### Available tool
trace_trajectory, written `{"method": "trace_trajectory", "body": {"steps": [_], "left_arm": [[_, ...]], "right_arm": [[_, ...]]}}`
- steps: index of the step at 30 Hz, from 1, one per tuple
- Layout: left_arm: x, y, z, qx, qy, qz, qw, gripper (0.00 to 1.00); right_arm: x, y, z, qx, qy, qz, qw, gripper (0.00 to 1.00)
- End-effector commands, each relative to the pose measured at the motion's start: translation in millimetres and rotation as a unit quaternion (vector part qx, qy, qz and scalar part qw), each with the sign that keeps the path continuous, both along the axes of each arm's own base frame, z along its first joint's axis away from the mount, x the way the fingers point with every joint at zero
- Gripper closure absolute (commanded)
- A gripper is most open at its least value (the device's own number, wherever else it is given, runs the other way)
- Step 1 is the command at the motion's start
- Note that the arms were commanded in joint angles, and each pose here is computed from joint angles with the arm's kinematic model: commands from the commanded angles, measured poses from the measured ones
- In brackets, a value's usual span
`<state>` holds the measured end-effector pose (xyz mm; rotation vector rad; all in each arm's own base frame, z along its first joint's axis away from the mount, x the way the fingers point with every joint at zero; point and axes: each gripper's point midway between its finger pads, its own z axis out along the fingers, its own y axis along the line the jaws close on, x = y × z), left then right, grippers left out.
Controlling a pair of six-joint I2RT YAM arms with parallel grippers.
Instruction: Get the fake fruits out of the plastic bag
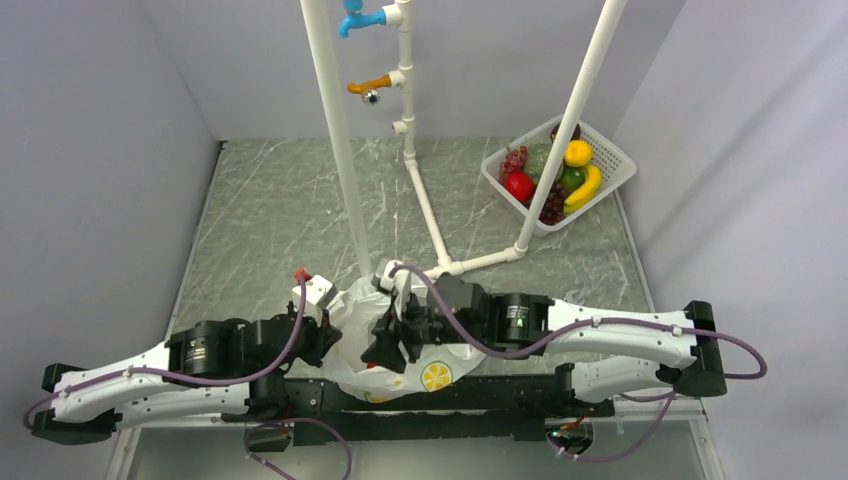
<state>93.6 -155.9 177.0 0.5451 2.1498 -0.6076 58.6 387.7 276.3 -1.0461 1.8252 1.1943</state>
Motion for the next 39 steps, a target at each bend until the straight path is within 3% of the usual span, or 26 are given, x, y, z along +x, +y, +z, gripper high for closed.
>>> {"method": "trace_trajectory", "body": {"steps": [1,6,11,15,20,27,29,39], "left_arm": [[1.1,-2.9,0.2,0.006,-0.001,0.002,1.000,1.00],[-0.2,-6.2,-4.5,0.022,0.004,-0.005,1.000,1.00],[-1.4,-7.8,-5.5,0.027,0.006,-0.011,1.000,1.00],[-2.3,-8.3,-5.4,0.023,0.007,-0.013,1.000,1.00],[-2.2,-8.3,-5.3,0.022,0.007,-0.012,1.000,1.00],[-2.3,-9.4,-7.0,0.029,0.009,-0.013,0.999,1.00],[-2.7,-9.5,-8.2,0.033,0.010,-0.014,0.999,1.00],[-3.2,-8.7,-4.2,0.018,0.006,-0.014,1.000,1.00]], "right_arm": [[8.4,-8.0,-33.3,-0.037,-0.051,-0.038,0.997,0.48],[5.8,-9.2,-104.5,-0.073,-0.020,-0.057,0.996,0.65],[16.9,-2.2,-152.0,-0.115,-0.065,-0.088,0.987,0.65],[30.7,2.3,-168.0,-0.132,-0.088,-0.116,0.981,0.59],[22.3,12.9,-172.5,-0.132,-0.086,-0.083,0.984,0.50],[10.3,14.3,-178.6,-0.122,-0.087,-0.049,0.987,0.06],[16.8,17.7,-181.5,-0.132,-0.101,-0.061,0.984,0.01],[49.2,19.6,-159.8,-0.129,-0.135,-0.148,0.971,0.02]]}}
